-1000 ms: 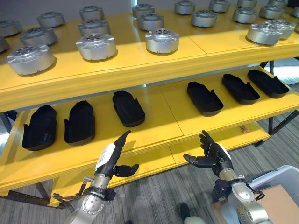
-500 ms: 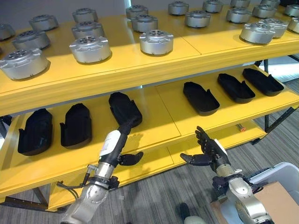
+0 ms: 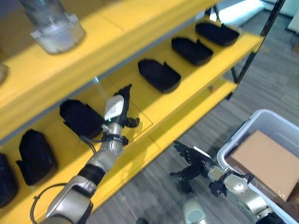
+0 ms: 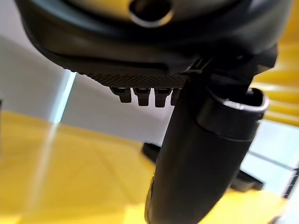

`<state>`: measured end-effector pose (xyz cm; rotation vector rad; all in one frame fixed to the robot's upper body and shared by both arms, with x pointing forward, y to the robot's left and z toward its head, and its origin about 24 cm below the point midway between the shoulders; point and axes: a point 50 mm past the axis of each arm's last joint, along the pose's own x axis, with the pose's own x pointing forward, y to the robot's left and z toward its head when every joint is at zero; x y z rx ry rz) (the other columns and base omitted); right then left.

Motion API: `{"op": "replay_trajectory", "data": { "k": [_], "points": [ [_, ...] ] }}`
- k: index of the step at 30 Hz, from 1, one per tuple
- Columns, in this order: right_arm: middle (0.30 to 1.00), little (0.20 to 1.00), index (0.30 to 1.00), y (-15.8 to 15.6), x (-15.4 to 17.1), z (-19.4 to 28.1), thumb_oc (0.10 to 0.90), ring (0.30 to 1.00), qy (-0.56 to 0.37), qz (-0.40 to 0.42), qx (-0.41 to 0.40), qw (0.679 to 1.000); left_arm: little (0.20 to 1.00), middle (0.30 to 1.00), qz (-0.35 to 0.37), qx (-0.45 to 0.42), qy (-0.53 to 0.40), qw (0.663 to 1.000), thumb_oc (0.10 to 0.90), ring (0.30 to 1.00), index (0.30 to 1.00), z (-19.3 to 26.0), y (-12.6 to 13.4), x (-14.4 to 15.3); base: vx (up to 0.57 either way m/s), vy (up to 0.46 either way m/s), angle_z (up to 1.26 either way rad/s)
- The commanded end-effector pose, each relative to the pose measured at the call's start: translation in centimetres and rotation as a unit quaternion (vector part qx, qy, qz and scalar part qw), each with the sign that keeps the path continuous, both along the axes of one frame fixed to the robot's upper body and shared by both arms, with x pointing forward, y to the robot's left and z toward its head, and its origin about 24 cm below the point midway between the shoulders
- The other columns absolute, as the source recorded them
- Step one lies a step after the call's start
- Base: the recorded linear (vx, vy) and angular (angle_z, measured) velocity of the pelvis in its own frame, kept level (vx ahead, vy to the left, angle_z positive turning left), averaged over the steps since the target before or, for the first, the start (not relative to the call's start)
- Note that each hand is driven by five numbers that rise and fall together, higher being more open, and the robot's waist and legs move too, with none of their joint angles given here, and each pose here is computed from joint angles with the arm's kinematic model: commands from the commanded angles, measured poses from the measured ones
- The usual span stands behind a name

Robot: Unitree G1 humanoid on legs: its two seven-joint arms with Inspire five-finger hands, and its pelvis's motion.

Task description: Move parts from the plastic box to the shelf.

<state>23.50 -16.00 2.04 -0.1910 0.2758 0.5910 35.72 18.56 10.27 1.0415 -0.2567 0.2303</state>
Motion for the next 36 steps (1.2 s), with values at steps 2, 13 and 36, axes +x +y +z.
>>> {"op": "replay_trajectory", "data": {
  "k": [2,13,36],
  "points": [
    [1.0,1.0,1.0,4.0,2.0,6.5,0.9,1.0,-0.145,0.054,0.104,0.983,1.0,1.0,0.115,-0.005,-0.11,0.987,0.9,1.0,1.0,6.0,4.0,1.9,-0.1,-0.028,-0.07],
    [1.0,1.0,1.0,3.9,2.3,6.8,0.9,1.0,-0.164,0.024,0.125,0.978,1.0,1.0,0.212,0.033,-0.229,0.949,0.9,1.0,1.0,6.4,5.6,0.4,-0.04,-0.038,0.02],
    [1.0,1.0,1.0,4.5,2.4,6.0,0.9,1.0,-0.167,-0.042,0.158,0.972,1.0,1.0,0.21,0.061,-0.347,0.912,0.9,1.0,1.0,7.9,5.3,-3.0,0.0,-0.041,0.1]
  ]
}}
